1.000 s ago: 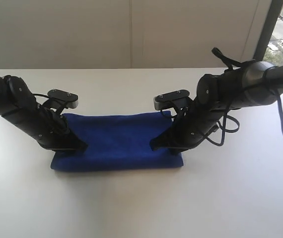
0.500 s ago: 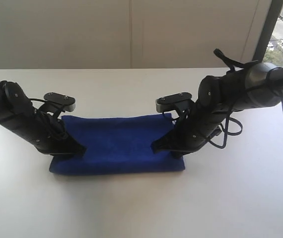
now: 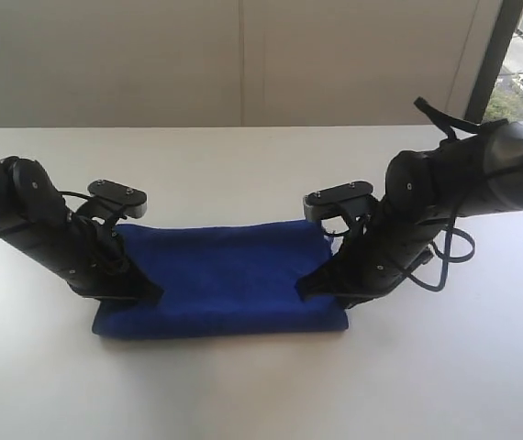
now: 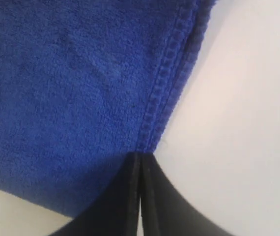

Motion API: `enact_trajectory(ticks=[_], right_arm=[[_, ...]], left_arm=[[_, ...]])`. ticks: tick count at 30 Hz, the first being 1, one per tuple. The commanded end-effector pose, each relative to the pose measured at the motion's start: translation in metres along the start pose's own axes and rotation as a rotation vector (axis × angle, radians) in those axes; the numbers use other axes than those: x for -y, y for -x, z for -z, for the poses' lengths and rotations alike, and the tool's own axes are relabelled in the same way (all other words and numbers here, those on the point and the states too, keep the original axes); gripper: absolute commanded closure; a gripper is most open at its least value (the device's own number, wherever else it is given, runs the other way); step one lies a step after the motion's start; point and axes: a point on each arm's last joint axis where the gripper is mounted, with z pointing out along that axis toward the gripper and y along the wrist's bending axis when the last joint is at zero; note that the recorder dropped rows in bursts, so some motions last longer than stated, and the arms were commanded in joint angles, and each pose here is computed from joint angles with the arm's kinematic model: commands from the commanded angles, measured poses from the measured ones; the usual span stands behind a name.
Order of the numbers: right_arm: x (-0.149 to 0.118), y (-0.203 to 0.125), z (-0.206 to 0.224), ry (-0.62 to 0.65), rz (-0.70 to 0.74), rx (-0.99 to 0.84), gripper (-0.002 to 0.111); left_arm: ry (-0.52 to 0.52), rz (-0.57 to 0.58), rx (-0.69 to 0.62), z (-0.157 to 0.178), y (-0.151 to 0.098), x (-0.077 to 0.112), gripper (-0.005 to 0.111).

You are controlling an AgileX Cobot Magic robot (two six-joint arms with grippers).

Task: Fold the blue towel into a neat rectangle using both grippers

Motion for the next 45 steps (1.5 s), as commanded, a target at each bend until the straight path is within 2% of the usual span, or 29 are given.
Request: enact_trajectory(ticks=[1, 12, 18, 26, 31, 39, 45], right_arm=[[0.0, -0.009, 0.004, -0.005, 0.004, -0.021, 0.108], [-0.002, 0.004, 0.042, -0.014, -0.005, 0.177, 0.108], [-0.001, 0.011, 0.029, -0.02, -0.01, 0.205, 0.108], [0.001, 0.019, 0.002, -0.016, -0.025, 0.157, 0.108], [0.002, 0.012, -0.013, -0.01, -0.038, 0.089, 0.108], [-0.001, 0.002, -0.015, 0.003, -0.035, -0.016, 0.108], [-0.006, -0.012, -0.011, 0.002, -0.026, -0.012, 0.108]], left_arm=[[-0.049, -0.006, -0.063, -0.003, -0.008, 0.016, 0.107], [0.012, -0.053, 0.102, 0.031, 0.01, 0.021, 0.107], [0.04, -0.007, 0.127, 0.021, 0.012, 0.016, 0.107], [0.041, 0.065, 0.078, -0.001, 0.005, 0.012, 0.107], [0.033, 0.067, 0.054, -0.004, 0.003, 0.013, 0.107], [-0.007, 0.067, -0.015, -0.004, -0.003, 0.016, 0.107], [-0.017, 0.071, -0.038, -0.005, -0.007, 0.018, 0.107]])
